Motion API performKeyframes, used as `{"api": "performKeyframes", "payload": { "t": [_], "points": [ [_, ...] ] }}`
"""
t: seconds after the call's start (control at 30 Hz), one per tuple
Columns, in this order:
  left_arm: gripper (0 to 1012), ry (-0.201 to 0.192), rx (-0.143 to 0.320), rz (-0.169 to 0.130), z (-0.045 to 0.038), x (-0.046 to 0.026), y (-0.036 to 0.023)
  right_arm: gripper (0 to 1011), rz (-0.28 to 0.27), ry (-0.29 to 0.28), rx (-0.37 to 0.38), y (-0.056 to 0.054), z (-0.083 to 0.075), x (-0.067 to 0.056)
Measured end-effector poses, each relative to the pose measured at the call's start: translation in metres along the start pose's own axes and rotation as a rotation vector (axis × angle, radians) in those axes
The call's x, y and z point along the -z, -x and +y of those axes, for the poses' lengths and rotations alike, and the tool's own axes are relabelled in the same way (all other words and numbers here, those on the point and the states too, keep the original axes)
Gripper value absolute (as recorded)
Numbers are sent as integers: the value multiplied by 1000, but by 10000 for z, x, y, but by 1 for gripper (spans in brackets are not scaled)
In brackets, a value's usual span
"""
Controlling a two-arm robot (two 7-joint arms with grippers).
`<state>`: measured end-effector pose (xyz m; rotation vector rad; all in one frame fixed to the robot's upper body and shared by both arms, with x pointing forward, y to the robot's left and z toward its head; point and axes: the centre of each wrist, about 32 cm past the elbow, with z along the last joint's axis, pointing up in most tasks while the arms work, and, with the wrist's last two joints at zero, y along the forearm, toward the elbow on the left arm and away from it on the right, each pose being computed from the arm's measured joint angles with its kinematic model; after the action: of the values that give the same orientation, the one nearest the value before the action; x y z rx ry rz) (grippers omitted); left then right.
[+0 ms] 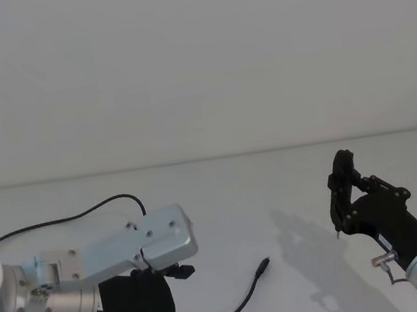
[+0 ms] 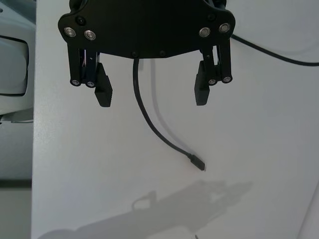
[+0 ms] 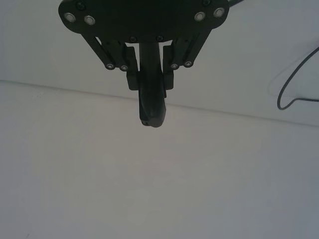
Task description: Pick up the data cable with the one hand.
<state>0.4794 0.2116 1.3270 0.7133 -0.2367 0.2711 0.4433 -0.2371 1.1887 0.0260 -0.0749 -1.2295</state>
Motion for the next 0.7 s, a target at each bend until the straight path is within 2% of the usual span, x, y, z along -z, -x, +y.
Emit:
{"api": "performKeyframes", "payload": {
  "t": [0.23,0.37,0.7],
  "points": [
    [1001,-23,-26,12,-34,4,81,284,0,0,0,0,0,0],
    [1001,-29,-42,23,-90,18,132,284,0,0,0,0,0,0],
    [1001,-38,-65,53,-209,64,187,284,0,0,0,0,0,0]
  ]
}}
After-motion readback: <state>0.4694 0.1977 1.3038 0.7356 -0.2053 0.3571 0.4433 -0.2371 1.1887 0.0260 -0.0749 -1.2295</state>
